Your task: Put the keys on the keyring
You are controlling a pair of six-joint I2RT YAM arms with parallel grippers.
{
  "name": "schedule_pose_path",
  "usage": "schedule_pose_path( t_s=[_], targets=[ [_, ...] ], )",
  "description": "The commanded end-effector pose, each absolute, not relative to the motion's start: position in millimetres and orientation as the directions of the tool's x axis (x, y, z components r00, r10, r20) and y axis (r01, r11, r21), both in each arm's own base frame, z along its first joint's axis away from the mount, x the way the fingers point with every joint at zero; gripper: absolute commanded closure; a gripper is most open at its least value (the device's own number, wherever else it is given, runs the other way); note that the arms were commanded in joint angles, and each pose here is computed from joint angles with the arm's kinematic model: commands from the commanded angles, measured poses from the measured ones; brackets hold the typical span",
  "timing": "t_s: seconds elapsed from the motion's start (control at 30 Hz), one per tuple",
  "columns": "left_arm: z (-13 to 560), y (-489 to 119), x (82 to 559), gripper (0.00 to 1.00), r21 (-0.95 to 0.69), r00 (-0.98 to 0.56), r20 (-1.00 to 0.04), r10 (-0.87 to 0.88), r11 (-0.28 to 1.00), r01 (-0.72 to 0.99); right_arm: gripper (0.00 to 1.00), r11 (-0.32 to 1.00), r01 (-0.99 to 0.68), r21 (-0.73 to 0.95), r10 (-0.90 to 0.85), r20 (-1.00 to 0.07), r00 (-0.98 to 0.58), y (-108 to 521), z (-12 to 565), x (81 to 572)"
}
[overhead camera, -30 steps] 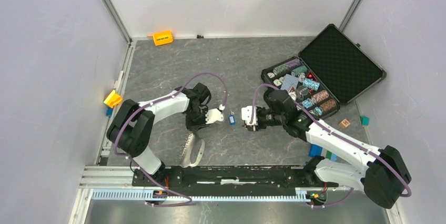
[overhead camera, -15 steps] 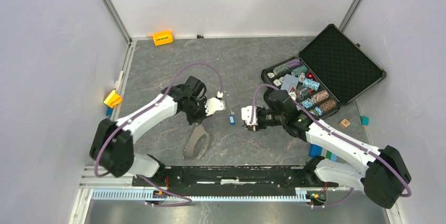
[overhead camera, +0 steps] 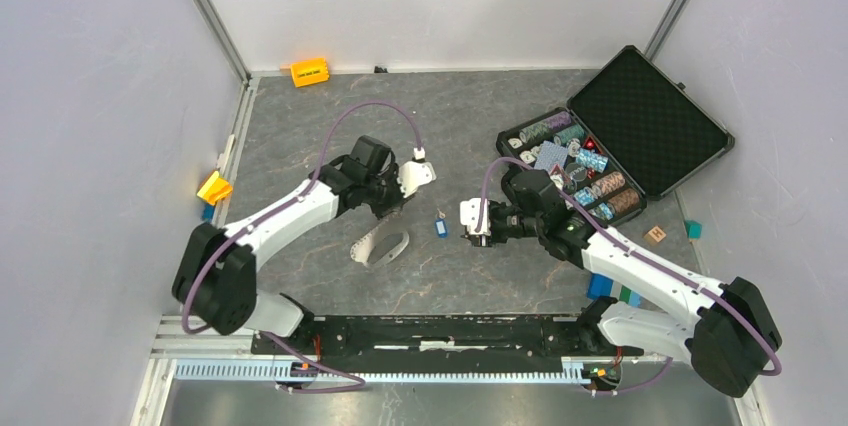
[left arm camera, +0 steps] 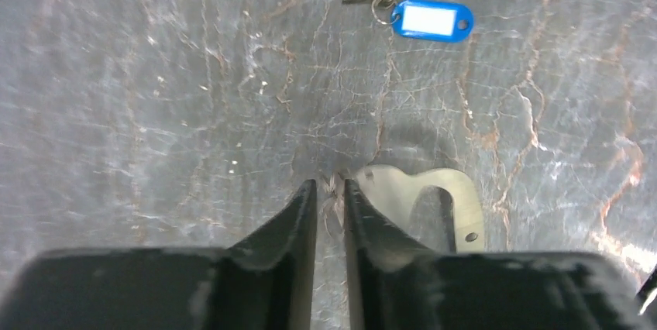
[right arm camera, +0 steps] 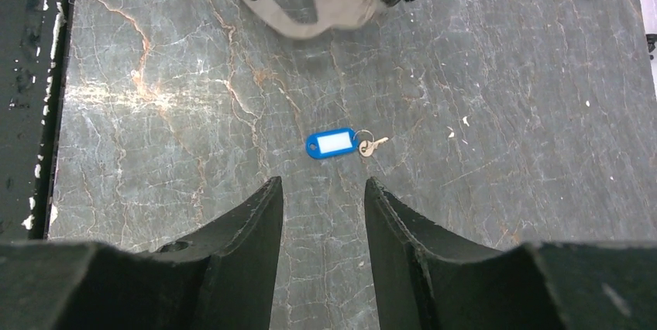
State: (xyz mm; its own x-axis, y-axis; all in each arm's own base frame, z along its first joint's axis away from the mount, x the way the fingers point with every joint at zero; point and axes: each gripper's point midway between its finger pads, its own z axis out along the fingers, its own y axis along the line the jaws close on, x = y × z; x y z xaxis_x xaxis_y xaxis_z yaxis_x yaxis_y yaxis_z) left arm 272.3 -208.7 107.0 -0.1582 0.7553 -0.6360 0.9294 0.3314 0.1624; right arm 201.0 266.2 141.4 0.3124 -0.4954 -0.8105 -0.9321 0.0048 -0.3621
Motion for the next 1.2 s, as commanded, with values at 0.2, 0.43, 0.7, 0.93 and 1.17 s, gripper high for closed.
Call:
schedule_pose_path(
  t_s=[0.2,0.43,0.7,0.93,1.17],
  targets=[
    [128.6,-179.2,301.3,0.09,0.268,-0.251,-0.656,0.712,0.530,0.804,0.51,0.032,-0.921,-0.387,-0.464,-0.822,0.329,265.8,153.8,207.6],
    [96.1,-118.4,241.5,0.06,0.222,-0.419,-0.398,0.816,0.529,0.819,0.51,0.023,-0.923,-0.384,-0.467,-0.820,0.330,265.6,151.6,206.4],
    [68.8,-95.1,203.3,0.23,0.203,-0.135,-0.265,0.955,0.193,0.960,0.50,0.013,-0.928,-0.372,-0.466,-0.823,0.324,266.6,149.6,204.9],
    [54.4,-95.6,200.3,0.24,0.205,0.125,-0.225,0.966,-0.078,0.976,0.50,0.009,-0.931,-0.365,-0.473,-0.822,0.318,266.5,146.8,204.6],
    [35.7,-97.0,207.5,0.28,0.163,0.234,-0.185,0.954,-0.205,0.965,0.50,0.002,-0.932,-0.362,-0.478,-0.819,0.317,265.8,144.1,203.7]
  ],
)
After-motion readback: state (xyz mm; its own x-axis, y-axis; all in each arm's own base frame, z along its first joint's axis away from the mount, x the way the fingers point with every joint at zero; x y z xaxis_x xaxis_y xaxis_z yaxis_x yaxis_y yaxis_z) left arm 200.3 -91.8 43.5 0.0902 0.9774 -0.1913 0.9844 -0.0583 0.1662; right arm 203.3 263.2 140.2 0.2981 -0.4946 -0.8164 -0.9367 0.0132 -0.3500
